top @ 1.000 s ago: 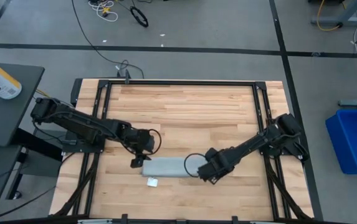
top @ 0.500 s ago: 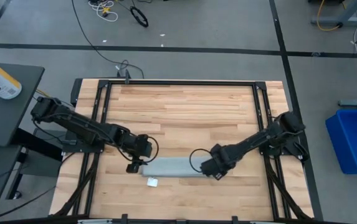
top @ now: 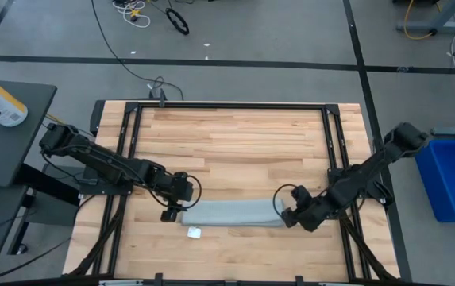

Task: Fold microfiber towels
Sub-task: Fold the gray towel

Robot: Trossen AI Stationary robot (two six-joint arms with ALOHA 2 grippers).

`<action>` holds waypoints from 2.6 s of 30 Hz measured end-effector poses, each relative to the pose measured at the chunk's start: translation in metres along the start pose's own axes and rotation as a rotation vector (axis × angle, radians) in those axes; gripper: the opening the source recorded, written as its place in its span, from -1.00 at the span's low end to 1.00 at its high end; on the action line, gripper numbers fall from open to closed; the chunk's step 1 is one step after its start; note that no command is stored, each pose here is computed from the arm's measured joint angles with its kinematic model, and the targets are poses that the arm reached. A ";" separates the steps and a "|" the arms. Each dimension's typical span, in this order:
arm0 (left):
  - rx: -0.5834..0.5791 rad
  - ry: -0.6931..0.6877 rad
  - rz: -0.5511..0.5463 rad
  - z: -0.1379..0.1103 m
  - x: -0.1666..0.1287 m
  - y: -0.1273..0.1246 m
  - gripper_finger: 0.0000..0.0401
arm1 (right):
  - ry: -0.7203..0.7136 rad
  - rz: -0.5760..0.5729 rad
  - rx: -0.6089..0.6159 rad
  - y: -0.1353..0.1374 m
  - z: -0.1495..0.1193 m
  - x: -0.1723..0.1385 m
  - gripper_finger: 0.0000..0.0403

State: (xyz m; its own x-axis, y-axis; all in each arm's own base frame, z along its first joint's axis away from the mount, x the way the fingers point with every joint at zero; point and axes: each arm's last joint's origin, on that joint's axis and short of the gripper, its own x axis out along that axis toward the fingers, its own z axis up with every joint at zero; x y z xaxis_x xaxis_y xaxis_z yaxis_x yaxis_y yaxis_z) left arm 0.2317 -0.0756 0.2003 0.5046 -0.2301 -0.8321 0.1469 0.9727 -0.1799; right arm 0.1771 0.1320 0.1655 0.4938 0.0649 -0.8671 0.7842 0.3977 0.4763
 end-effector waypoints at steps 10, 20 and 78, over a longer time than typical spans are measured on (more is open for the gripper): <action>-0.037 -0.001 -0.004 0.000 0.000 0.000 -0.08 | 0.054 -0.068 0.036 -0.028 0.005 0.018 0.34; -0.037 -0.006 -0.004 0.001 0.000 0.000 -0.08 | 0.050 0.077 0.070 -0.032 0.006 0.028 0.38; -0.133 0.004 -0.167 -0.042 0.081 0.001 -0.99 | 0.031 0.136 0.046 -0.030 0.005 0.030 0.26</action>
State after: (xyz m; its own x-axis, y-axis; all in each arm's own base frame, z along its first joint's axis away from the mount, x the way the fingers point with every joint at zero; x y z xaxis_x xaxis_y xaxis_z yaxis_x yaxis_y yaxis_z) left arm 0.2371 -0.0918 0.1110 0.4793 -0.3888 -0.7868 0.1143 0.9165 -0.3833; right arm 0.1702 0.1170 0.1264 0.5853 0.1438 -0.7980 0.7278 0.3407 0.5952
